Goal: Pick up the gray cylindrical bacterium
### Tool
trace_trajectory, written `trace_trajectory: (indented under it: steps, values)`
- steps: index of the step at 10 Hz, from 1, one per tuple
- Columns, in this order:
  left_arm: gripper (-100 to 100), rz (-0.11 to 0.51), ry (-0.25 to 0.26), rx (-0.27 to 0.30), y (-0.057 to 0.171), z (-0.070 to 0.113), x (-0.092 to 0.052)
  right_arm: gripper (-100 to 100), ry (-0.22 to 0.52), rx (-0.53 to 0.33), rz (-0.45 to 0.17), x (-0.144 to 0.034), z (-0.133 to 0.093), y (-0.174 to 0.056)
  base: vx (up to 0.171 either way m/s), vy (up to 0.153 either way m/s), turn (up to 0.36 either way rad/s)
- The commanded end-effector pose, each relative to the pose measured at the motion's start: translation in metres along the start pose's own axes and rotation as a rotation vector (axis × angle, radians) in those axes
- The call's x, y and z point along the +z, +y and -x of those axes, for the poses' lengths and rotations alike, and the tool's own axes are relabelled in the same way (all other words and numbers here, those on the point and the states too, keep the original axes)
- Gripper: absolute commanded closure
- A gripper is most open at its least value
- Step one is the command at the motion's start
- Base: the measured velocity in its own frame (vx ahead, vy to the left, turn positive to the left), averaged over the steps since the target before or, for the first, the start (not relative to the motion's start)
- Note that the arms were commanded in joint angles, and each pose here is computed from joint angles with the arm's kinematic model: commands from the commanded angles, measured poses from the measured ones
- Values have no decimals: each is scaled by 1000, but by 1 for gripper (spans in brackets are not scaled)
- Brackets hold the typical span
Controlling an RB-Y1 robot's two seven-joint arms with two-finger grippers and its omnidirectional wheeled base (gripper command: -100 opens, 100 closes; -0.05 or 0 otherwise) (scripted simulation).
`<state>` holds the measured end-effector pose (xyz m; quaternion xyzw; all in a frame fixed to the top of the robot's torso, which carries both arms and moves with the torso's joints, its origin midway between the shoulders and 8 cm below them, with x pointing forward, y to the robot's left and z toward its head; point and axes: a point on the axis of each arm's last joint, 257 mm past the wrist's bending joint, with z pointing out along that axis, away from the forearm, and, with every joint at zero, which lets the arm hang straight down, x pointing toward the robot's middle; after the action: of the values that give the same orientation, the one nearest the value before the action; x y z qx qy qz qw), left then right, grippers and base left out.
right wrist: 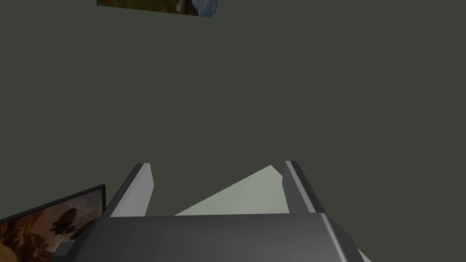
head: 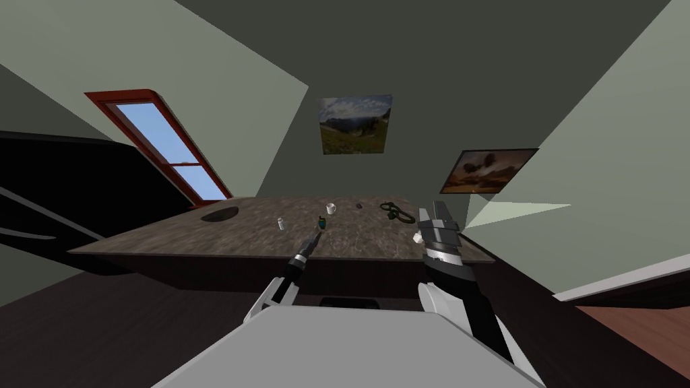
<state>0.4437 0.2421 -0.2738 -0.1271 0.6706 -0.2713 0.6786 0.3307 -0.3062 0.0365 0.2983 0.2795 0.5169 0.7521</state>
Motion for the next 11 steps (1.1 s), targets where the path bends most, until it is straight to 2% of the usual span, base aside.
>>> trace_trajectory:
  steps: [1, 2, 3, 4, 5, 6, 7, 8, 9, 10, 11]
  values:
    - [0, 0, 0, 0, 0, 0, 0, 0, 0, 0, 0, 0, 0, 0, 4, -8, 1]
    - [-100, -12, -12, 15, 6, 8, 12, 0, 0, 0, 0, 0, 0, 0, -47, -30, -13]
    - [-100, -2, 1, 13, 12, 1, 15, 0, 0, 0, 0, 0, 0, 0, -63, -35, -4]
    - [-100, -16, -16, 28, 16, 12, 24, 0, 0, 0, 0, 0, 0, 0, -84, -45, -10]
    - [-100, -16, -10, 26, 18, 9, 32, 0, 0, 0, 0, 0, 0, 0, -69, -27, -2]
    - [-100, 0, 5, 23, 26, 2, 29, 0, 0, 0, 0, 0, 0, 0, -25, -2, -2]
    - [-100, -18, -16, 36, 27, 15, 41, 0, 0, 0, 0, 0, 0, 0, -43, -10, -10]
    - [-100, -17, -12, 35, 29, 14, 47, 0, 0, 0, 0, 0, 0, 0, -46, -22, -6]
    - [-100, 2, 6, 30, 37, 5, 44, 0, 0, 0, 0, 0, 0, 0, -26, -16, 2]
    - [-100, -14, -13, 41, 39, 18, 57, 0, 0, 0, 0, 0, 0, 0, -52, -27, -10]
    - [-100, 0, 3, 36, 46, 10, 59, 0, 0, 0, 0, 0, 0, 0, -62, -23, -7]
